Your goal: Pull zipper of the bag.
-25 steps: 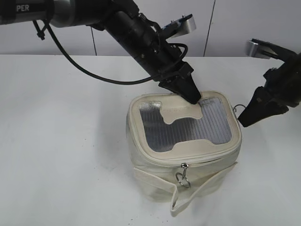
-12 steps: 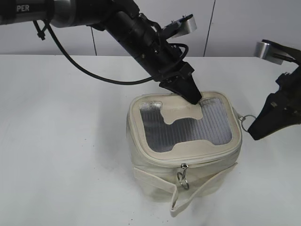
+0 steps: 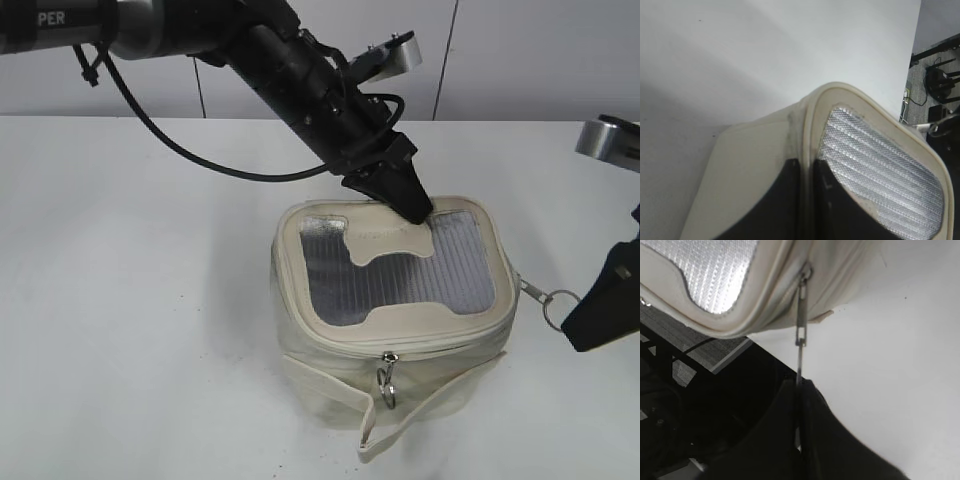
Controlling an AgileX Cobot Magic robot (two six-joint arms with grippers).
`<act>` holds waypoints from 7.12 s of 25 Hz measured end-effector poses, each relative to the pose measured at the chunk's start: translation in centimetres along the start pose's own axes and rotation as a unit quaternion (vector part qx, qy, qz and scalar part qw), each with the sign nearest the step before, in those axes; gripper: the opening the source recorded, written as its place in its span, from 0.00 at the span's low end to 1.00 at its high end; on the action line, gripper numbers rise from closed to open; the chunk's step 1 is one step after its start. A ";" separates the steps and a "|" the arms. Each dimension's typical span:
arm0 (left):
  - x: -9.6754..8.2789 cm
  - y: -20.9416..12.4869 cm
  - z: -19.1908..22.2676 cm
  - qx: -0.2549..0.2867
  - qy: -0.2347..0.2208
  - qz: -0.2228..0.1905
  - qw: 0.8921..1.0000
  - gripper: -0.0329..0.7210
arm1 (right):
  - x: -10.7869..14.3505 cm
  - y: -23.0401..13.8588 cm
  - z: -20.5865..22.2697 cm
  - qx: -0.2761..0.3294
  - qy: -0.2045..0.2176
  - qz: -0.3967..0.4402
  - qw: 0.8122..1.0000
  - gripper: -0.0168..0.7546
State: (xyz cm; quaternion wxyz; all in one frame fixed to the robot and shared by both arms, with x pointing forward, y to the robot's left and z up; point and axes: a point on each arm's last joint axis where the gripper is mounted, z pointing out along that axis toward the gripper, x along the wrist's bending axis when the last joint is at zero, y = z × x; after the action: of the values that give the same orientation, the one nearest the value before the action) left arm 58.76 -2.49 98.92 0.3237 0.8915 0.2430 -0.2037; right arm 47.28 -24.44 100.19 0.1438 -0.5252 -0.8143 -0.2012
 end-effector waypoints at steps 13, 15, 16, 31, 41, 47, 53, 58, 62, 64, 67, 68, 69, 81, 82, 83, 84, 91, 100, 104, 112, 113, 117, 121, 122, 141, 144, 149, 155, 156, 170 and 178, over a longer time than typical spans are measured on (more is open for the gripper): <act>-0.1 0.1 0.2 -0.004 0.001 -0.005 1.000 0.10 | 2.3 -4.8 0.2 0.008 0.026 0.027 0.999 0.03; -0.1 0.1 0.2 -0.004 0.002 -0.004 1.000 0.10 | 2.8 -5.0 0.0 0.004 0.026 0.017 1.000 0.03; -0.1 0.1 0.2 -0.004 0.002 -0.004 1.000 0.10 | 3.1 -5.0 -0.1 0.003 0.025 0.010 1.000 0.03; -0.1 0.1 0.2 -0.005 0.002 -0.004 1.000 0.10 | 3.3 -3.3 0.7 -0.069 -0.090 -0.072 0.991 0.47; -0.1 0.1 0.2 -0.005 0.000 -0.006 1.000 0.10 | 2.7 -2.1 1.2 -0.098 -0.105 -0.114 0.983 0.55; -0.1 0.1 0.2 -0.005 0.000 -0.006 1.000 0.10 | 1.2 -0.8 3.2 -0.087 -0.112 -0.118 0.983 0.55; -0.1 0.1 0.2 -0.006 -0.001 -0.007 1.000 0.10 | 0.1 0.3 4.9 -0.072 -0.107 -0.115 0.985 0.48; 0.0 0.1 0.1 -0.006 0.000 -0.007 1.000 0.10 | 0.3 1.2 4.9 -0.088 -0.091 -0.120 0.985 0.08; -0.1 0.1 0.1 -0.006 -0.001 -0.007 1.000 0.10 | 0.8 0.8 4.5 -0.079 -0.077 -0.109 0.988 0.03; -0.1 0.1 0.1 -0.005 -0.001 -0.007 1.000 0.10 | 1.3 0.4 4.0 -0.073 -0.069 -0.102 0.990 0.03; -0.1 0.1 0.1 -0.004 -0.003 -0.008 1.000 0.10 | 2.0 -0.5 3.0 -0.062 -0.067 -0.092 0.992 0.03; -0.1 0.1 0.1 -0.004 -0.003 -0.008 1.000 0.10 | 2.2 -0.8 2.7 -0.055 -0.067 -0.091 0.992 0.03; -0.1 0.1 0.1 -0.005 -0.003 -0.008 1.000 0.10 | 2.5 -1.2 2.4 -0.046 -0.060 -0.088 0.993 0.03; -0.1 0.1 0.1 -0.007 -0.004 -0.009 1.000 0.10 | 5.0 -2.8 0.8 -0.022 -0.031 -0.096 0.995 0.03; -0.1 0.1 0.1 -0.006 -0.005 -0.009 1.000 0.10 | 5.4 -2.9 1.0 -0.018 -0.032 -0.102 0.994 0.03; -0.1 0.1 0.1 -0.006 -0.006 -0.009 1.000 0.10 | 5.9 -3.0 1.1 -0.013 -0.032 -0.109 0.993 0.03; -0.1 0.1 0.1 -0.006 -0.007 -0.010 1.000 0.10 | 6.4 -3.1 1.3 -0.008 -0.030 -0.115 0.993 0.03; -0.3 0.1 0.2 -0.003 -0.011 -0.010 1.000 0.10 | 10.3 -3.0 3.4 -0.019 -0.016 -0.175 0.984 0.03; -0.3 0.1 0.2 -0.001 -0.012 -0.010 1.000 0.10 | 12.4 -1.6 6.2 -0.019 0.007 -0.184 0.983 0.03; -0.3 0.1 0.2 -0.001 -0.012 -0.010 1.000 0.10 | 12.5 -1.5 6.2 -0.026 0.012 -0.181 0.983 0.03; -0.3 0.1 0.2 -0.001 -0.012 -0.010 1.000 0.10 | 12.8 -1.2 6.0 -0.038 0.023 -0.191 0.981 0.03; -0.3 0.1 0.2 -0.001 -0.012 -0.010 1.000 0.10 | 12.8 -1.2 6.0 -0.038 0.022 -0.191 0.981 0.03; -0.3 0.1 0.2 -0.003 -0.011 -0.010 1.000 0.10 | 12.6 -1.5 6.0 -0.026 0.008 -0.165 0.986 0.09; -0.4 0.1 0.0 -0.003 -0.009 -0.008 1.000 0.10 | 12.1 -1.4 5.8 -0.017 -0.030 -0.126 0.991 0.42; -0.4 0.1 -0.1 -0.003 -0.006 -0.005 1.000 0.12 | 12.0 -1.3 5.6 -0.018 -0.041 -0.114 0.993 0.51; -5.7 0.6 -13.2 -0.025 0.280 0.001 0.960 0.45 | 7.0 0.3 -2.4 -0.117 -0.209 -0.014 0.971 0.78; -6.4 -0.2 -15.7 -0.010 0.348 -0.022 0.937 0.45 | 5.4 -0.3 -3.8 -0.117 -0.242 0.005 0.963 0.78; -8.3 -1.4 -19.3 -0.031 0.412 -0.041 0.910 0.46 | 4.4 -1.9 -5.6 -0.096 -0.282 0.024 0.954 0.78; -11.4 -6.4 -21.1 -0.024 0.415 -0.063 0.907 0.46 | 6.0 -4.9 -8.3 -0.125 -0.285 0.022 0.950 0.78; -11.7 -7.4 -21.0 -0.017 0.412 -0.066 0.908 0.46 | 6.3 -5.5 -8.8 -0.138 -0.284 0.020 0.949 0.78; -18.7 -27.0 -19.9 -0.105 0.353 -0.064 0.927 0.46 | 7.4 -18.3 -7.8 -0.308 -0.247 -0.013 0.919 0.78; -21.5 -35.0 -20.2 -0.267 0.367 0.007 0.891 0.46 | 7.7 -23.3 -6.9 -0.418 -0.232 -0.061 0.876 0.78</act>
State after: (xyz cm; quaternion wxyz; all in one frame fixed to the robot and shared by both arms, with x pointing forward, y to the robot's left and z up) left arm 25.99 28.19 107.64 0.4386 0.7844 0.3835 0.2126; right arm 23.05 -30.18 105.54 -0.2945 -0.5175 -0.6947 -0.4036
